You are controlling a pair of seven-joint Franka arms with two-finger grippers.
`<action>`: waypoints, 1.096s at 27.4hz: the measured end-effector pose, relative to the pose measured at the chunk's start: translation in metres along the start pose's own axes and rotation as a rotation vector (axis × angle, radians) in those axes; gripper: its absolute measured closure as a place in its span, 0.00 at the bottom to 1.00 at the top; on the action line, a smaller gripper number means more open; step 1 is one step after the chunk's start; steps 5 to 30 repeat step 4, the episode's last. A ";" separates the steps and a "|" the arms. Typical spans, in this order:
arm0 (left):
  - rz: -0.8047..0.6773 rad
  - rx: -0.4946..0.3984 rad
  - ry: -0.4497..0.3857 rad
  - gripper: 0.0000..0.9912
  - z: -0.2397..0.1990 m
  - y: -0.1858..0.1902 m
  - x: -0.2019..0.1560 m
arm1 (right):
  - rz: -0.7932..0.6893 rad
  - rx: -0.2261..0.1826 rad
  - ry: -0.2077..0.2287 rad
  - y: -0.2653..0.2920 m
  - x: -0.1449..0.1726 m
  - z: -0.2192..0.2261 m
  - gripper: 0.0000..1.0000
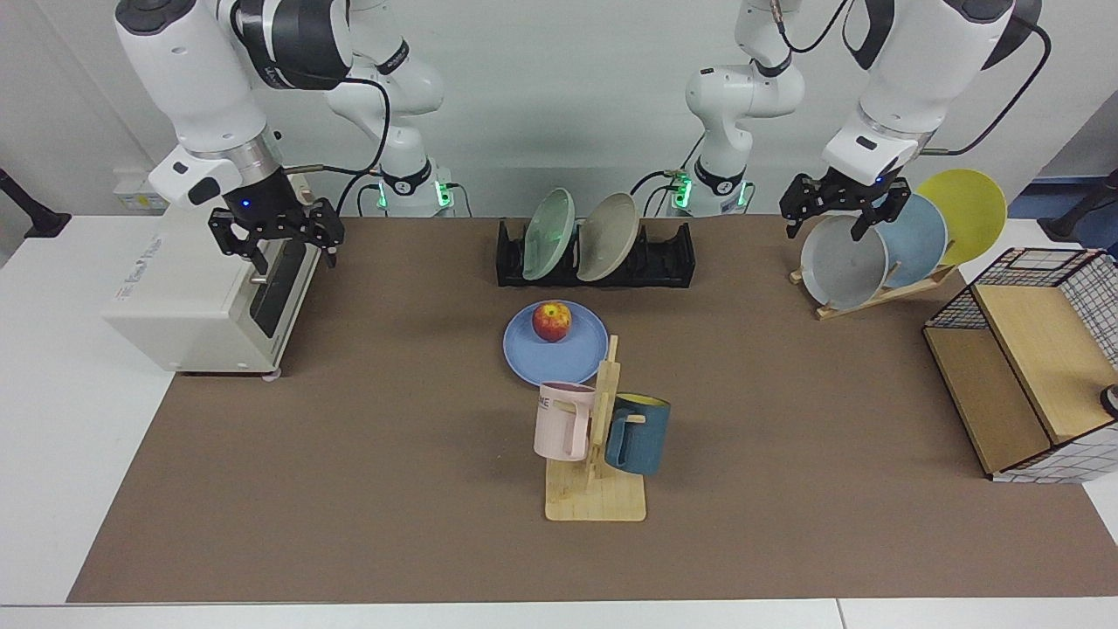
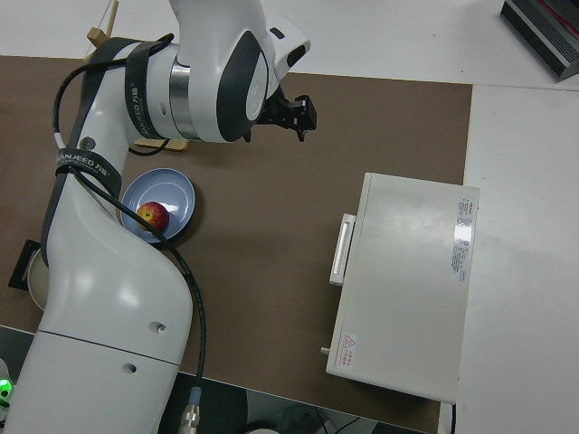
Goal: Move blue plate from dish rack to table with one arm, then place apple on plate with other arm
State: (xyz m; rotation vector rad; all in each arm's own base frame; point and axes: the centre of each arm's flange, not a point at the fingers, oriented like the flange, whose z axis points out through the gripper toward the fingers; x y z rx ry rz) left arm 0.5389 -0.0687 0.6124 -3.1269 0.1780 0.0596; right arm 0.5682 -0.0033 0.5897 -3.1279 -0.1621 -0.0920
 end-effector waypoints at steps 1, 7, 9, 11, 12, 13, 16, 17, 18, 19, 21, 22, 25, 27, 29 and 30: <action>0.000 0.000 0.000 0.00 0.000 0.000 0.000 | 0.000 0.000 -0.001 0.000 0.000 0.000 0.00; 0.000 0.000 0.000 0.00 0.000 0.000 0.000 | 0.001 0.000 -0.002 0.000 0.001 0.001 0.00; 0.000 0.000 0.000 0.00 0.000 0.000 0.000 | 0.001 0.000 -0.002 0.000 0.001 0.001 0.00; 0.000 0.000 0.000 0.00 0.000 0.000 0.000 | 0.001 0.000 -0.002 0.000 0.001 0.001 0.00; 0.000 0.000 0.000 0.00 0.000 0.000 0.000 | 0.001 0.000 -0.002 0.000 0.001 0.001 0.00; 0.000 0.000 0.000 0.00 0.000 0.000 0.000 | 0.001 0.000 -0.002 0.000 0.001 0.001 0.00; 0.000 0.000 0.000 0.00 0.000 0.000 0.000 | 0.001 0.000 -0.002 0.000 0.001 0.001 0.00; 0.000 0.000 0.000 0.00 0.000 0.000 0.000 | 0.001 0.000 -0.002 0.000 0.001 0.001 0.00; 0.000 0.000 0.000 0.00 0.000 0.000 0.000 | 0.001 0.000 -0.002 0.000 0.001 0.001 0.00; 0.000 0.000 0.000 0.00 0.000 0.000 0.000 | 0.001 0.000 -0.002 0.000 0.001 0.001 0.00; 0.000 0.000 0.000 0.00 0.000 0.000 0.000 | 0.001 0.000 -0.002 0.000 0.001 0.001 0.00; 0.000 0.000 0.000 0.00 0.000 0.000 0.000 | 0.001 0.000 -0.002 0.000 0.001 0.001 0.00; 0.000 0.000 0.000 0.00 0.000 0.000 0.000 | 0.001 0.000 -0.002 0.000 0.001 0.001 0.00; 0.000 0.000 0.000 0.00 0.000 0.000 0.000 | 0.001 0.000 -0.002 0.000 0.001 0.001 0.00; 0.000 0.000 0.000 0.00 0.000 0.000 0.000 | 0.001 0.000 -0.002 0.000 0.001 0.001 0.00; 0.000 0.000 0.000 0.00 0.000 0.000 0.000 | 0.001 0.000 -0.002 0.000 0.001 0.001 0.00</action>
